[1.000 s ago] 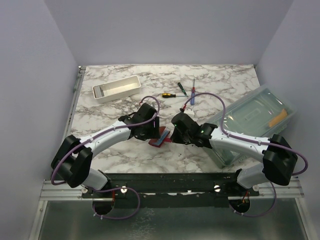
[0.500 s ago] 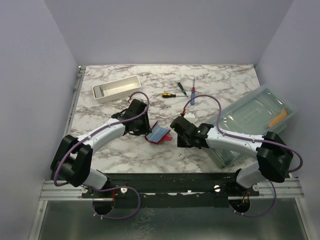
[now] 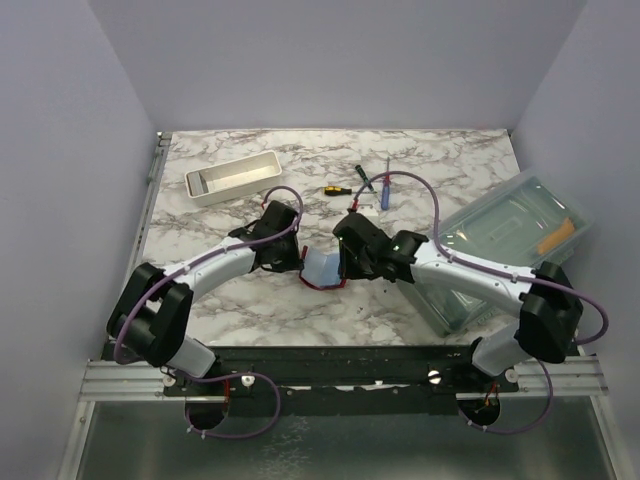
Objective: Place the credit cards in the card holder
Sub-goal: Open the card holder at the center of the board.
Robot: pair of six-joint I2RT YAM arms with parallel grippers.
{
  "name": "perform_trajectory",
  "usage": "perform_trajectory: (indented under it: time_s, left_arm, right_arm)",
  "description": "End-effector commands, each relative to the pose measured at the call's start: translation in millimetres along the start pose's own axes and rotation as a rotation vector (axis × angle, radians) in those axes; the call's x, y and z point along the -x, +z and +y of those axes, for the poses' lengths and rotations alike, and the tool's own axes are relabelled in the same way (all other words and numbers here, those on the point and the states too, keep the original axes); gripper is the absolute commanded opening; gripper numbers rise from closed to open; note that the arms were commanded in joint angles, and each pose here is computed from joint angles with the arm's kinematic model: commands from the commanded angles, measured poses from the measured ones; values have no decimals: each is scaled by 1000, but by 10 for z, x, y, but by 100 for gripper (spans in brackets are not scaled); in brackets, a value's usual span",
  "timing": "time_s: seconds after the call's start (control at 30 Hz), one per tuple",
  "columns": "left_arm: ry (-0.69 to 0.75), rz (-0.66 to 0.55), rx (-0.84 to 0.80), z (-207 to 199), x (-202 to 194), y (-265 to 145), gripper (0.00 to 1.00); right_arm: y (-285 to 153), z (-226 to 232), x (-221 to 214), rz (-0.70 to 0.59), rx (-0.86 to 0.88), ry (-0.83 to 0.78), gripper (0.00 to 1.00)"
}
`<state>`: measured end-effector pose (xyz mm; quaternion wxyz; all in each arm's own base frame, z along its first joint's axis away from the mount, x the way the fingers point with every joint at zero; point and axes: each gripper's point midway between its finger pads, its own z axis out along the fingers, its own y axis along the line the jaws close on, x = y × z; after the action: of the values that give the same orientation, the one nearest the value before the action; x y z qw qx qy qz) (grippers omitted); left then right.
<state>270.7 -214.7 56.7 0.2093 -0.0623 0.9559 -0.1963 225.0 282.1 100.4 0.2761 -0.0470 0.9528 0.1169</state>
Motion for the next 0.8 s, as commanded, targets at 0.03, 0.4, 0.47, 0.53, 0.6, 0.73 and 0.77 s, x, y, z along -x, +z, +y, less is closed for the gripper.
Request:
perform_trajectory:
  time_s: [0.03, 0.4, 0.47, 0.53, 0.6, 0.73, 0.77]
  left_arm:
    - [0, -43, -37, -53, -8, -166, 0]
    - [-61, -73, -58, -33, -68, -312, 0]
    - [-100, -82, -25, 68, -113, -291, 0]
    - [-147, -80, 0, 156, -181, -266, 0]
    - [-199, -95, 40, 269, -217, -233, 0]
    - [-265, -101, 93, 440, -297, -172, 0]
    - [-279, -96, 100, 489, -312, -157, 0]
  right_arm:
    - [-440, 551, 454, -104, 252, -15, 48]
    - [148, 679, 535, -95, 260, 78, 34]
    - [274, 644, 382, -77, 276, 67, 34]
    - [379, 670, 272, -68, 323, 49, 33]
    - [524, 643, 154, -42, 328, 40, 32]
    - [760, 484, -36, -12, 266, 38, 30]
    - [811, 417, -83, -7, 239, 42, 28]
